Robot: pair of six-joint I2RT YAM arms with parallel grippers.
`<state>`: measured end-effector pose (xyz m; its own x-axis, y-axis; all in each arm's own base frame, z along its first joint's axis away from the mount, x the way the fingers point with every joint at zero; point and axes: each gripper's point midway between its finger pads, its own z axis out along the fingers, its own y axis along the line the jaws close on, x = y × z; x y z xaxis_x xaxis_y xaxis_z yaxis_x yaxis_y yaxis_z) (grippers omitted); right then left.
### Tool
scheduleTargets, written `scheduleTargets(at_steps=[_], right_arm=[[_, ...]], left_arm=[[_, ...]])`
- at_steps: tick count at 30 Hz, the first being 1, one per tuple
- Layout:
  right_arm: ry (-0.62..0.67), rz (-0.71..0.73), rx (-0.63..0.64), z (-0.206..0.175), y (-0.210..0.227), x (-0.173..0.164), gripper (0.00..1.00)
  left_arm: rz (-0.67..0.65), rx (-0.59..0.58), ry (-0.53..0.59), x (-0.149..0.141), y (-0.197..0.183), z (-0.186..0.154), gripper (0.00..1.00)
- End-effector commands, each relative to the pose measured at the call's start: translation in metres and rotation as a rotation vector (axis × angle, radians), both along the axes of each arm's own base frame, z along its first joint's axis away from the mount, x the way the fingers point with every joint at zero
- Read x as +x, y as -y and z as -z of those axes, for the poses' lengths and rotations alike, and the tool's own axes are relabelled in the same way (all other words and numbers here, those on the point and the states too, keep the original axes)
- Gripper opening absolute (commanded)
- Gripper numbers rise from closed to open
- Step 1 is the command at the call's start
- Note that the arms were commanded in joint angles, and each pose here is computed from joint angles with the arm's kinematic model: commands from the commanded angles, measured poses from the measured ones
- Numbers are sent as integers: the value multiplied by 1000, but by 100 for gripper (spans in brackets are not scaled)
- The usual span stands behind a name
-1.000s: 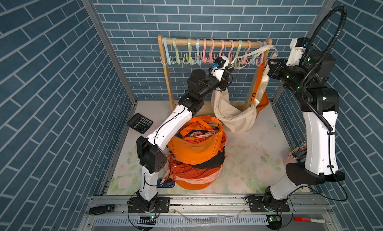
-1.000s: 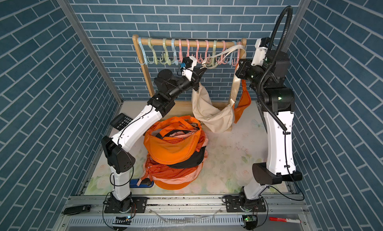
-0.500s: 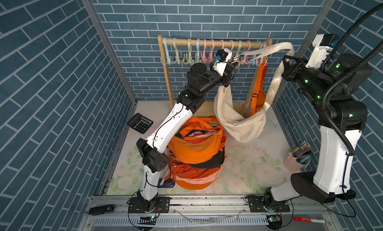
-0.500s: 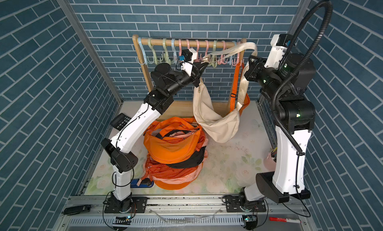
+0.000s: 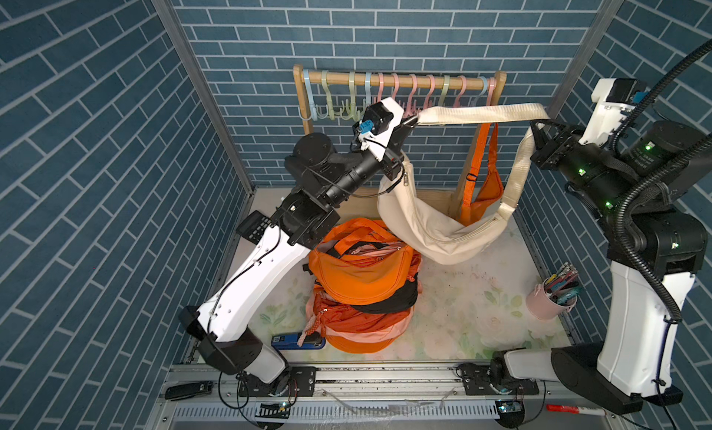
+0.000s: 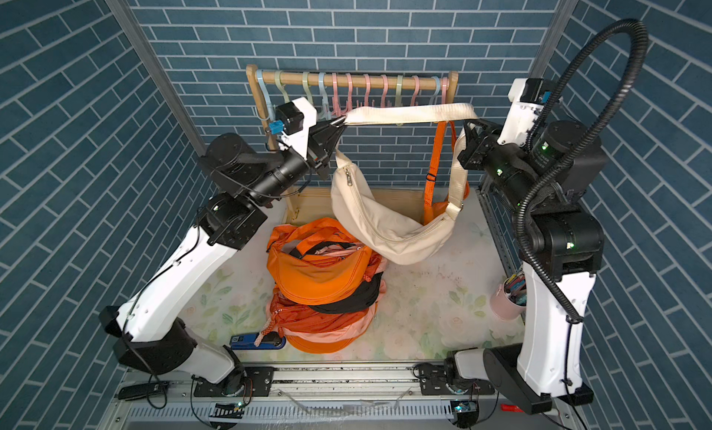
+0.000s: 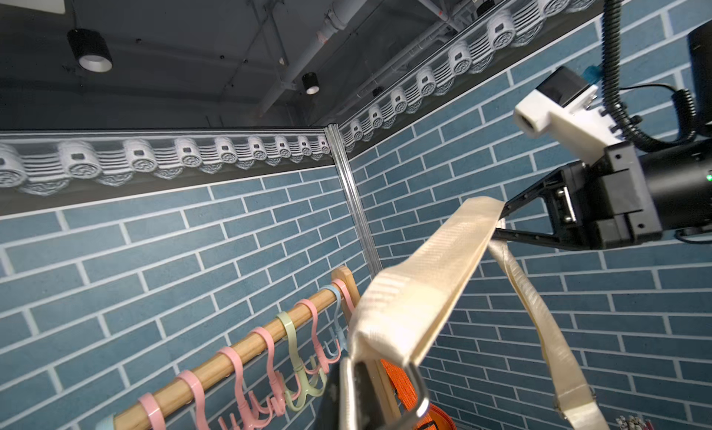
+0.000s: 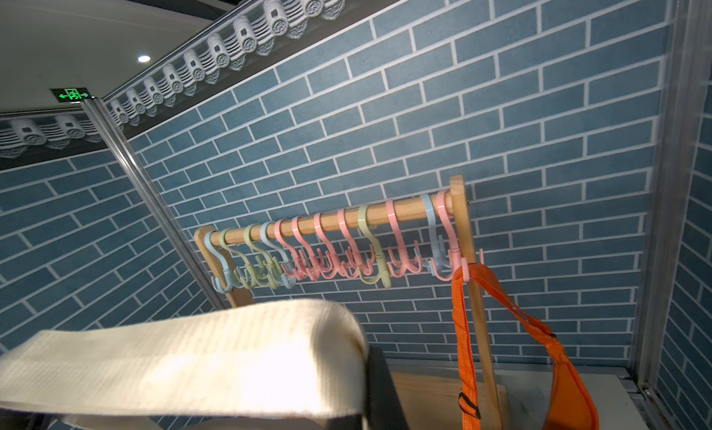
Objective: Take the bag off the hook
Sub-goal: Place the bag inside the bag.
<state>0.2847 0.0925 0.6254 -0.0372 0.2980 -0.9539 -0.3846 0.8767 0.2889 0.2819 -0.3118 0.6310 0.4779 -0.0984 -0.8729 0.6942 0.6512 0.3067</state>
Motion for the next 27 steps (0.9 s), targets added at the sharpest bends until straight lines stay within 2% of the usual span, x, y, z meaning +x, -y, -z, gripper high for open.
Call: scheduleTargets(at_steps=[1,7,11,18,22,27], right_arm=[[78,12,18,-20,8,-24,0],[107,-49,52,-24,5,-56,0],[128,-140,91,-27,-4,-81,0],[139,-205,123,-29,-7,-112,0],[94,-243,144,-20,-14,-107,0],[36,-271,176,-3,-24,-80,0]], left_arm=[[-61,-36,46,-16,-29,-17,0],[-41,-14,69,-60,-63,-33,0],[-40,-19,71,-84,-86,-41,0],[-71,-25,29,-114,-125,-36,0],[-136,-28,2,-133,-159,-30,0],[-319,-56,-16,-143,-212,-25,0]])
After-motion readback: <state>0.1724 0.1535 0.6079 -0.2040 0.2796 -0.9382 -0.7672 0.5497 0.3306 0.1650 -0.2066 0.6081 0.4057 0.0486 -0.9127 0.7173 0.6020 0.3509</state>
